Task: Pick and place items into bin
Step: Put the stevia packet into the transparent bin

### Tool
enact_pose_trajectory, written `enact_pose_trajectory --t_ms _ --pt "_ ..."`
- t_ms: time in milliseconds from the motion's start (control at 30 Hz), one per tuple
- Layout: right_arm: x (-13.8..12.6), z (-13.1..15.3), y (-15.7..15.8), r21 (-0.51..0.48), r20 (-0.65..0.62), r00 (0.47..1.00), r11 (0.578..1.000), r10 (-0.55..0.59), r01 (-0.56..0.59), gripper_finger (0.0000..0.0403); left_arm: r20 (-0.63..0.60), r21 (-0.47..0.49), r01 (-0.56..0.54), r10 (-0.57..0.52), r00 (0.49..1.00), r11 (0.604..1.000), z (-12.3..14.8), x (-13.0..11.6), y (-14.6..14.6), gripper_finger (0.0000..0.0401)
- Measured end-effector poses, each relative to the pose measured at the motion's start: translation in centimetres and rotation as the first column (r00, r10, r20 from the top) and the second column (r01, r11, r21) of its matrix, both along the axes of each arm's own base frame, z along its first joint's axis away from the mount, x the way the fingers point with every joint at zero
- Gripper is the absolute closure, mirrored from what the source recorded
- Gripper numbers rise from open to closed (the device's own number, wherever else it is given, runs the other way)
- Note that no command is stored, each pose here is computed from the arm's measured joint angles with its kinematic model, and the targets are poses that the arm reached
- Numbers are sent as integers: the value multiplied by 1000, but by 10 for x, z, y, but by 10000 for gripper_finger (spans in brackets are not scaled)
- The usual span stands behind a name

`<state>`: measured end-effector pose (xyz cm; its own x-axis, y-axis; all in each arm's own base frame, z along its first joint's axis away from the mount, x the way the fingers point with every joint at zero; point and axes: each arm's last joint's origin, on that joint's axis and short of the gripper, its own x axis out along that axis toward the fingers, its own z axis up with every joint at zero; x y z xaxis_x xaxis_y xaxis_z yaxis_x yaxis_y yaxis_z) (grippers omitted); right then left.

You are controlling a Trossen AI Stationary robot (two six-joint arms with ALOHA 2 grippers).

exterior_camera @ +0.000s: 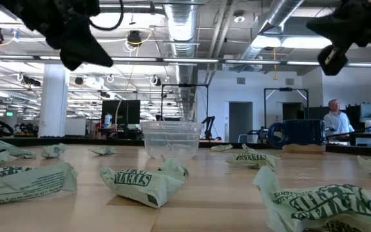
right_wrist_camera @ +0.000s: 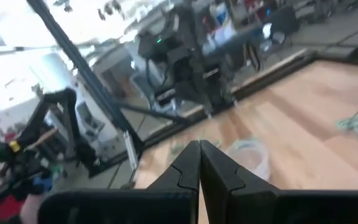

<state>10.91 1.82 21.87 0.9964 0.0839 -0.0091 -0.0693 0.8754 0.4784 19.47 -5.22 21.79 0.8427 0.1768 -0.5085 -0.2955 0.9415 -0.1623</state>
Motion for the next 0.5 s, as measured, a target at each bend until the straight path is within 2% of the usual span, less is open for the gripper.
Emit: enact_pose_trajectory --t_ms 100,200,267,367,500 --pt "9 10 8 11 -129 992 1000 11 -10 403 -3 -5 -14 14 1000 1000 -3 -1 1 399" --pt "18 18 19 38 -318 948 999 11 1 403 2 -12 -14 14 1000 1000 -3 -1 0 399" --pt "25 19 28 56 -457 890 998 14 14 403 12 -15 -14 14 1000 1000 -2 0 0 399" --pt "35 17 47 74 -634 773 997 32 19 403 21 -16 -11 12 1000 1000 -1 0 0 399" --pt "44 20 77 89 -764 643 996 55 20 403 20 -14 -11 12 1000 1000 -1 0 0 399"
